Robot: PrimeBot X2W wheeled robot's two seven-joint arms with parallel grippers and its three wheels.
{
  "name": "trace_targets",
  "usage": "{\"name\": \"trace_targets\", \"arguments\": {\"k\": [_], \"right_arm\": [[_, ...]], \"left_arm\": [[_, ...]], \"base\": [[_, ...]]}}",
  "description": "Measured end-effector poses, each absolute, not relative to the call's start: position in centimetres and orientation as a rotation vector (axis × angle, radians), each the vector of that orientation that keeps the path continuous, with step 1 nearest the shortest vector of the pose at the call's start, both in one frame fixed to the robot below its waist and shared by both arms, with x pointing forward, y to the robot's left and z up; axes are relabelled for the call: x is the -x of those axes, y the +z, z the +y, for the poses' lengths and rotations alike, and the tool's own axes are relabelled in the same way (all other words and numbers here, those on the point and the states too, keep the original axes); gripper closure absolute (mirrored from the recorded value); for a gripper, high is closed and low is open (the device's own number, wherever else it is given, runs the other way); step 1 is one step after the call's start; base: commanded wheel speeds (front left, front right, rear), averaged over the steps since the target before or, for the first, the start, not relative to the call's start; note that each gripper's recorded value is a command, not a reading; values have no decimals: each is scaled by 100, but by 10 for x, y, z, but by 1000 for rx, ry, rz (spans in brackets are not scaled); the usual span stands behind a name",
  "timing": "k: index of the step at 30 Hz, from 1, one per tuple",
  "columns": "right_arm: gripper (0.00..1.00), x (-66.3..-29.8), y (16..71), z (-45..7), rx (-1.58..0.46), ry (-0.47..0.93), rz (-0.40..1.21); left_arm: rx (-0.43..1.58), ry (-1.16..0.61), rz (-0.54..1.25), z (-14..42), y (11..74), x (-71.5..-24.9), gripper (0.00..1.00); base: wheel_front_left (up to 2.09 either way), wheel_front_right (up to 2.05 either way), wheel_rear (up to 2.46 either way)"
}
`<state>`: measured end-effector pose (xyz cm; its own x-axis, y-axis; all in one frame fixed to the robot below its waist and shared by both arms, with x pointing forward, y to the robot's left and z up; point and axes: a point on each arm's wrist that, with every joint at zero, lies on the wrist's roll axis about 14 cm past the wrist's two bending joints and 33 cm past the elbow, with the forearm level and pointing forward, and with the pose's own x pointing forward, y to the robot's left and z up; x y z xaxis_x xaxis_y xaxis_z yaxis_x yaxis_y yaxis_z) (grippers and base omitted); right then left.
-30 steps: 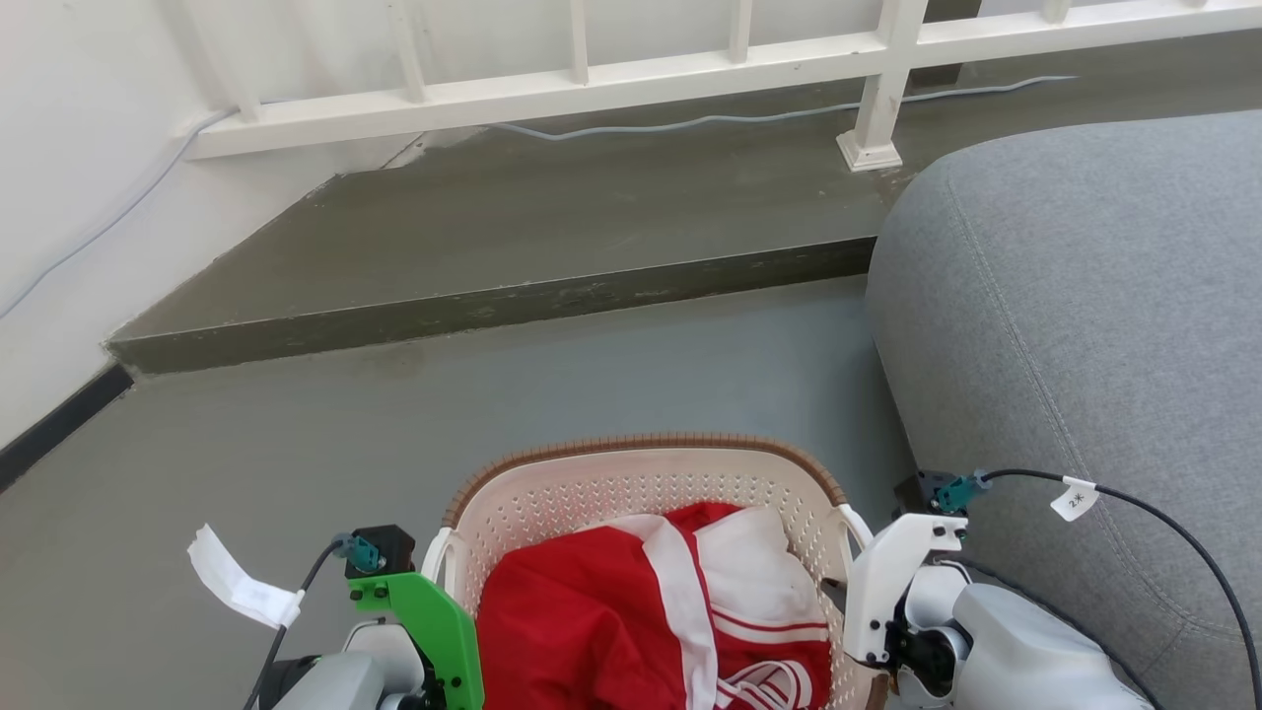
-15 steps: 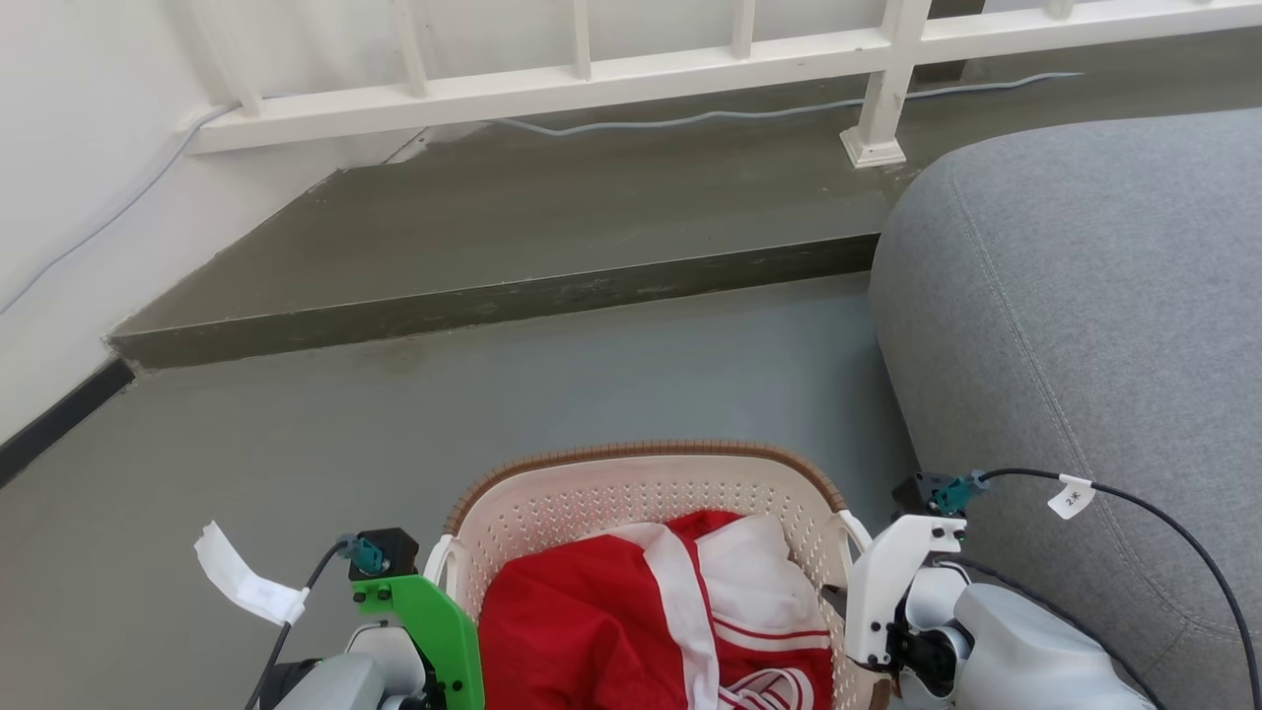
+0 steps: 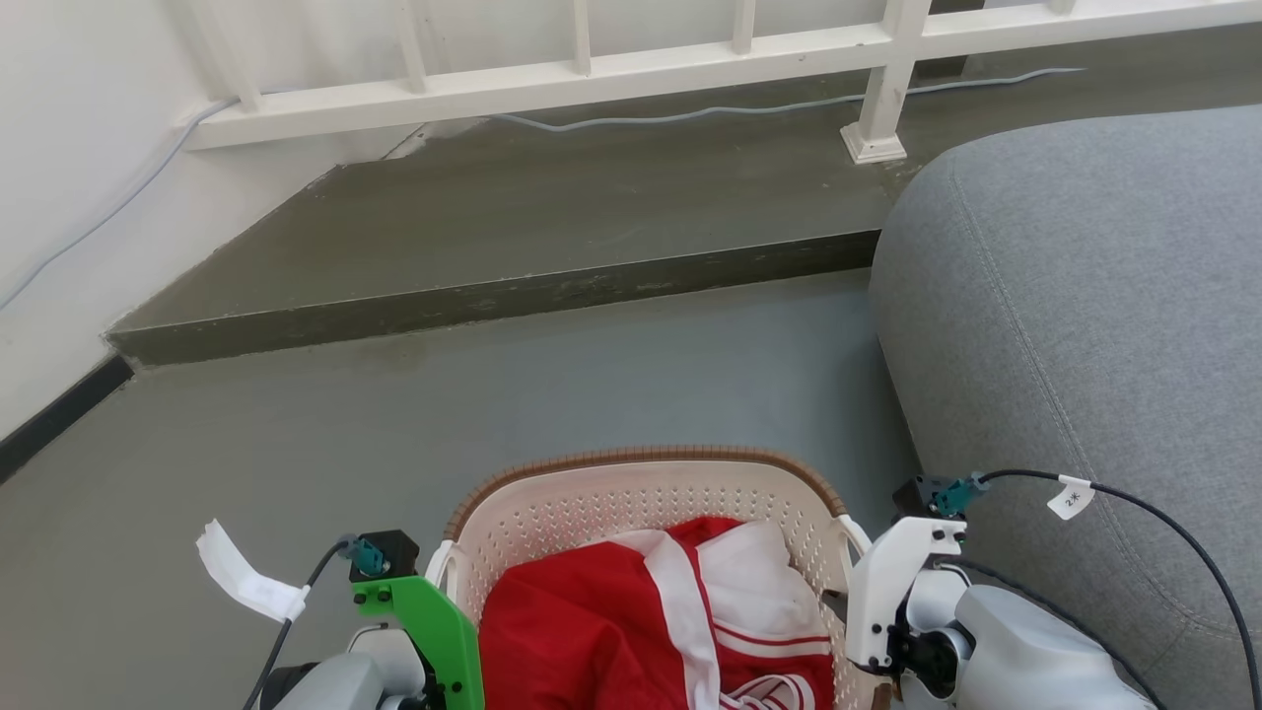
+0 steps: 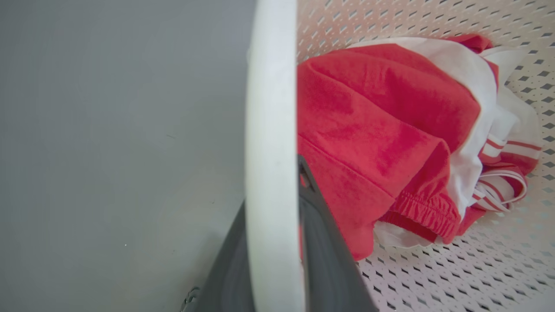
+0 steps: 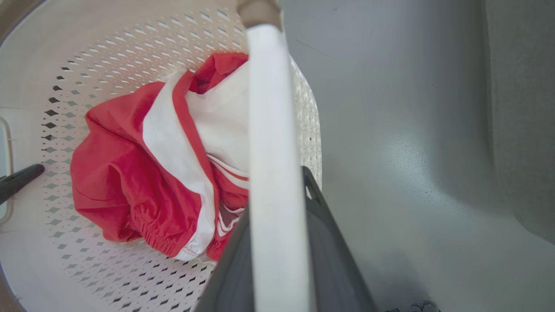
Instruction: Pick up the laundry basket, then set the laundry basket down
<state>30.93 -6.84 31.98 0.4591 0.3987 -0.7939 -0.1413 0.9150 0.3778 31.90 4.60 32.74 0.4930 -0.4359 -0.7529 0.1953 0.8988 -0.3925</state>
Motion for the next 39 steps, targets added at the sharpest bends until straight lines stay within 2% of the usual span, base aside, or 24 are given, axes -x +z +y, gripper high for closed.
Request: {"name": "trace_targets", "arguments": {"k": [29, 39], "right_arm": [[100, -306, 316, -68, -277, 340, 1071], [100, -341, 323, -69, -267, 341, 1028]], "left_arm": [[268, -387, 1027, 46, 321, -314, 100], [274, -377, 984, 43, 324, -345, 100]], "base": [[0, 0, 0], [0, 0, 0]]}}
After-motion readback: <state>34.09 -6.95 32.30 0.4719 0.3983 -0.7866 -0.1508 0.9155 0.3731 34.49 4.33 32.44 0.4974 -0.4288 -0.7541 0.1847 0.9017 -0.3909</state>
